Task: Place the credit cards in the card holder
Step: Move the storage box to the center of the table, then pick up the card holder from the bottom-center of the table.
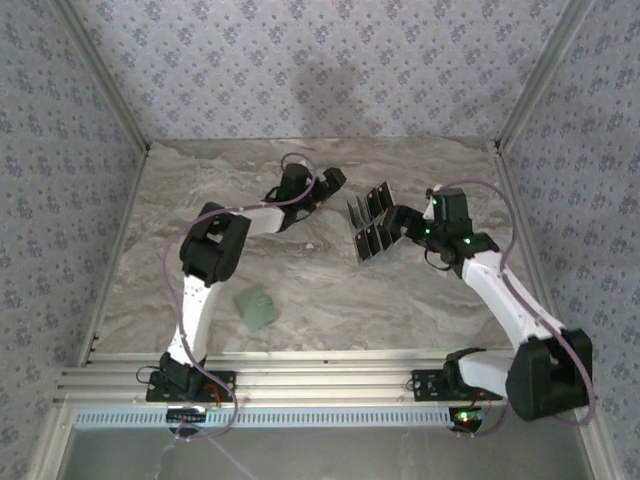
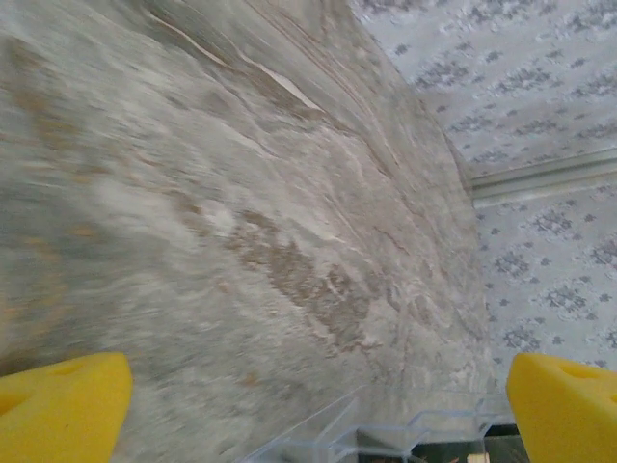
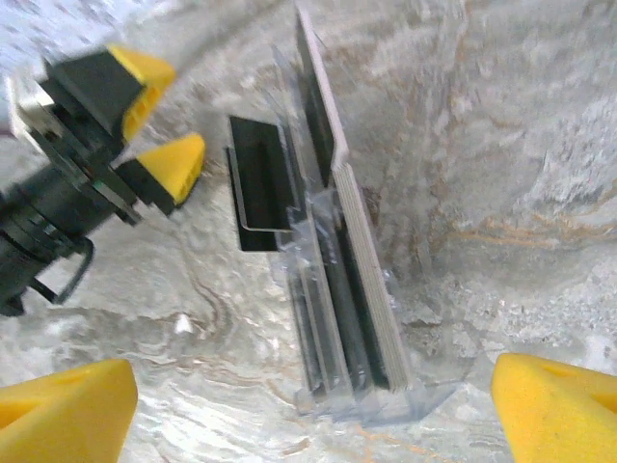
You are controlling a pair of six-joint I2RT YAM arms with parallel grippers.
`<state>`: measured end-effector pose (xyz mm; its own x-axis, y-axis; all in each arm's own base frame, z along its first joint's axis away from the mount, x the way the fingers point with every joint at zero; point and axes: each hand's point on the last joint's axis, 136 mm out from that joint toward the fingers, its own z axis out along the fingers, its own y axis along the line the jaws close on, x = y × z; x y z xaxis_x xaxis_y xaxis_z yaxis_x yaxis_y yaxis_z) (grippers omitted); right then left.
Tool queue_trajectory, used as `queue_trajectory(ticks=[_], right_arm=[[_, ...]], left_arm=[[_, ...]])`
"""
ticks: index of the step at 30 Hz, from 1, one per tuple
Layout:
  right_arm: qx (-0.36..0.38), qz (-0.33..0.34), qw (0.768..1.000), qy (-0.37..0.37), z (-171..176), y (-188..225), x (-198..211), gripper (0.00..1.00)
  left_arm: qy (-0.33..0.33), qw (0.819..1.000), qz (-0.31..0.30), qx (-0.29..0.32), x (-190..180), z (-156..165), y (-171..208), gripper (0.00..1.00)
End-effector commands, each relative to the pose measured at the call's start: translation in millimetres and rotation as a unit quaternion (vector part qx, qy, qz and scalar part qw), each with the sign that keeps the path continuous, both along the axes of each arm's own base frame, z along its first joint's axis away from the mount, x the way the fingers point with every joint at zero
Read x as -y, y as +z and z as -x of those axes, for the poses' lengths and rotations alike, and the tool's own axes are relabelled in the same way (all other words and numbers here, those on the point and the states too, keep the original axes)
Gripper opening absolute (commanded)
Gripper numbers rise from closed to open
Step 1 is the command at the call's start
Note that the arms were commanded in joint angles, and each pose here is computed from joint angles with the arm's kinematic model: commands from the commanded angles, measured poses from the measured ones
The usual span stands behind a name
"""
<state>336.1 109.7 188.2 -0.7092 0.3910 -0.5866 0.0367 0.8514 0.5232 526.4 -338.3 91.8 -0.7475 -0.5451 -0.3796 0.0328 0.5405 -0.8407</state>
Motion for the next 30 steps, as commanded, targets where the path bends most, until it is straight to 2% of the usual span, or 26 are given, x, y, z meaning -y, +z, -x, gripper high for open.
queue_trajectory(ticks=[1, 6, 10, 16, 20, 23, 30], right_arm=[[0.018, -0.017, 1.0, -0.005, 18.4, 31.5, -1.7, 0.95], [0.009, -0.003, 0.997, 0.07, 39.7, 42.5, -51.5, 0.92], [-0.007, 0.038, 0.99, 0.139, 53.9, 28.7, -109.3, 0.9], [-0.05, 0.125, 0.962, 0.239, 79.3, -20.4, -196.9, 0.78], [-0.072, 0.179, 0.934, 0.3, 96.8, -47.5, -249.8, 0.65], [-0.085, 0.237, 0.909, 0.331, 110.5, -68.5, -273.9, 0.59], [-0.097, 0.328, 0.861, 0.377, 130.0, -107.5, -317.4, 0.57]], left_arm=[[0.012, 0.999, -0.008, 0.049, -32.0, 9.4, 61.6, 1.0], [0.071, 0.993, -0.093, 0.015, -105.7, 48.7, 70.0, 1.0], [0.122, 0.98, -0.155, -0.037, -168.2, 88.7, 68.1, 1.0], [0.205, 0.942, -0.239, -0.114, -257.2, 151.8, 65.6, 1.0], [0.238, 0.931, -0.233, -0.147, -291.5, 190.1, 60.7, 1.0], [0.256, 0.927, -0.221, -0.161, -307.2, 213.7, 57.2, 1.0], [0.296, 0.917, -0.198, -0.182, -338.4, 254.8, 50.5, 1.0]])
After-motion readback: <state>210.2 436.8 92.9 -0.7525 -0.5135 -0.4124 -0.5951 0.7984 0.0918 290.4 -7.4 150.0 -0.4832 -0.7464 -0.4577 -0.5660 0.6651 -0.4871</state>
